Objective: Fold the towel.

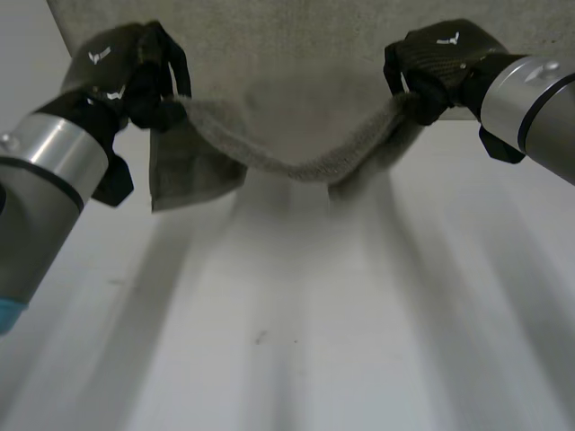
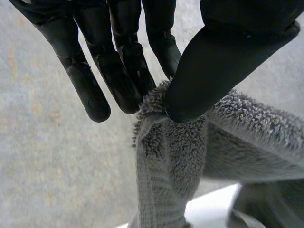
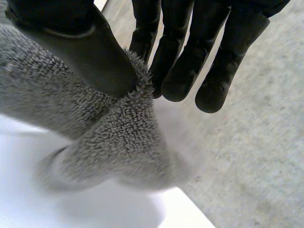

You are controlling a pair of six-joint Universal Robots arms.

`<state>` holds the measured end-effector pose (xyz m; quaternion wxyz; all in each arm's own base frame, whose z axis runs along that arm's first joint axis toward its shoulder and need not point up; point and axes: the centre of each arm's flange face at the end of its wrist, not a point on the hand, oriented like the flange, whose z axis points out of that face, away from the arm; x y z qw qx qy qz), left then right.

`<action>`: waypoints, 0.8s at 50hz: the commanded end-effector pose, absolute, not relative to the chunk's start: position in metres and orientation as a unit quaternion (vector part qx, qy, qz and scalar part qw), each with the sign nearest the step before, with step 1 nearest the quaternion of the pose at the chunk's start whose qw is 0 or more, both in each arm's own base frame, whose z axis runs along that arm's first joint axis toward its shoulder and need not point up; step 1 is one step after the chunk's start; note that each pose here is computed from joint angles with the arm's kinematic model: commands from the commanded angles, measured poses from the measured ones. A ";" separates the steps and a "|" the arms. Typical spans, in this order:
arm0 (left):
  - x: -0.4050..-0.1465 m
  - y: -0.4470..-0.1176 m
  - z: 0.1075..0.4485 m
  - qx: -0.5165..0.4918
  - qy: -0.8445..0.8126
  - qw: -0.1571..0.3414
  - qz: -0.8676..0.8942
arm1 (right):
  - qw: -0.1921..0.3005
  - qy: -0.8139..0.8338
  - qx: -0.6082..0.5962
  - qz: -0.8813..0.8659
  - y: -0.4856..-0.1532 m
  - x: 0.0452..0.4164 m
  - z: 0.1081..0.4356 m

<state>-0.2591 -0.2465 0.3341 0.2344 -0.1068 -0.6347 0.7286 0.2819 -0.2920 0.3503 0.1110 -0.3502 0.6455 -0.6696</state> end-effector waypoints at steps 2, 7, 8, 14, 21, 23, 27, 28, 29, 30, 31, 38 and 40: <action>-0.258 -0.241 0.321 -0.110 -0.649 0.232 0.716 | 0.098 0.651 -0.351 -0.666 -0.303 0.279 0.343; -0.259 -0.244 0.317 -0.110 -0.654 0.231 0.712 | 0.099 0.666 -0.350 -0.651 -0.316 0.283 0.325; -0.260 -0.245 0.313 -0.111 -0.658 0.230 0.709 | 0.099 0.666 -0.350 -0.651 -0.316 0.283 0.325; -0.264 -0.253 0.286 -0.114 -0.688 0.223 0.681 | 0.103 0.700 -0.357 -0.610 -0.328 0.289 0.283; -0.271 -0.256 0.252 -0.123 -0.722 0.218 0.645 | 0.094 0.738 -0.355 -0.566 -0.333 0.290 0.241; -0.272 -0.258 0.238 -0.125 -0.736 0.214 0.629 | 0.092 0.744 -0.351 -0.561 -0.332 0.289 0.238; -0.273 -0.258 0.229 -0.127 -0.745 0.212 0.620 | 0.090 0.752 -0.350 -0.551 -0.325 0.285 0.234; -0.273 -0.258 0.227 -0.127 -0.746 0.212 0.618 | 0.090 0.752 -0.350 -0.551 -0.325 0.285 0.234; -0.273 -0.258 0.227 -0.127 -0.746 0.212 0.618 | 0.091 0.753 -0.350 -0.550 -0.321 0.284 0.235; -0.273 -0.258 0.226 -0.127 -0.748 0.212 0.616 | 0.091 0.755 -0.351 -0.546 -0.316 0.282 0.236; -0.272 -0.258 0.226 -0.127 -0.747 0.211 0.617 | 0.091 0.755 -0.351 -0.546 -0.316 0.282 0.236; -0.271 -0.260 0.227 -0.124 -0.747 0.210 0.619 | 0.103 0.764 -0.343 -0.537 -0.288 0.273 0.231; -0.270 -0.260 0.227 -0.123 -0.747 0.210 0.619 | 0.104 0.765 -0.344 -0.535 -0.281 0.270 0.228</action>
